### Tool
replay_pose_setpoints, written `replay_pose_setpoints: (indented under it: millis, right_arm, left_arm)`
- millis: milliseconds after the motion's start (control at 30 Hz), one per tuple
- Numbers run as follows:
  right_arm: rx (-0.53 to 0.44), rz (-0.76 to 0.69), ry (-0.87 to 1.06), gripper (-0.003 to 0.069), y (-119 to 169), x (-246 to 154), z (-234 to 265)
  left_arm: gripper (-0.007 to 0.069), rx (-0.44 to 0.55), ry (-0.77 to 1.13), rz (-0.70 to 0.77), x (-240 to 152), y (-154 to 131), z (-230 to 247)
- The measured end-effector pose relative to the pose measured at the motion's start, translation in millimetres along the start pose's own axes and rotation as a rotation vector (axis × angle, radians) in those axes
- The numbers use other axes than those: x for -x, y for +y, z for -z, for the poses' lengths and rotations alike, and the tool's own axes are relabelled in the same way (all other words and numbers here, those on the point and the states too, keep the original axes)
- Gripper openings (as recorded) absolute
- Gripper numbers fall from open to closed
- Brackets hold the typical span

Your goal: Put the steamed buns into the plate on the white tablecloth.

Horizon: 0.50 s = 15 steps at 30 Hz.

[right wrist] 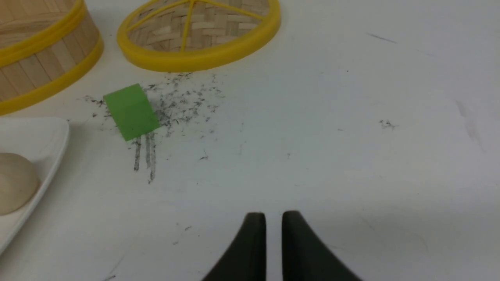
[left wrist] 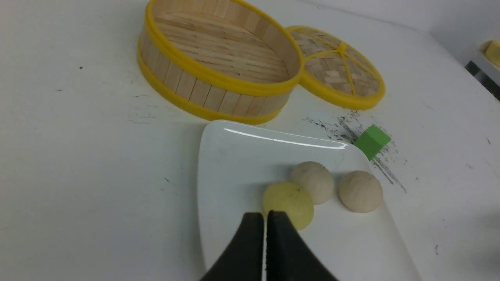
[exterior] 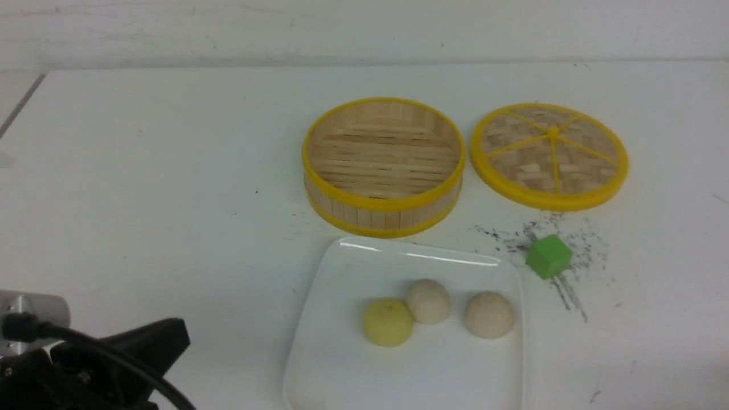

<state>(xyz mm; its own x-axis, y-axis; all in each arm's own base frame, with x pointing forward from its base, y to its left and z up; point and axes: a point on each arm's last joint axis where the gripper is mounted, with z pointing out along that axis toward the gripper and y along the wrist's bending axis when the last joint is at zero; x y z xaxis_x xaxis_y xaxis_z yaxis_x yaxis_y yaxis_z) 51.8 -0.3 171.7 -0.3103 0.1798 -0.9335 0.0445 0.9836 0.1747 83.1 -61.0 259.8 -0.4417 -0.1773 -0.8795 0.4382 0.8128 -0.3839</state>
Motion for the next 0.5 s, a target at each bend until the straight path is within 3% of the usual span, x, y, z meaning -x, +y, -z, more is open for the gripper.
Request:
replay_pose_setpoints:
  millis: [200,500]
  right_arm:
    - [0.000,0.000,0.000,0.0097,0,0,0]
    - [-0.001,0.000,0.000,0.0108,0,0,0]
  left_arm:
    - [0.0048,0.001,-0.001,-0.030,-1,1,0]
    - [0.0053,0.148,-0.144,-0.212,-15,25,15]
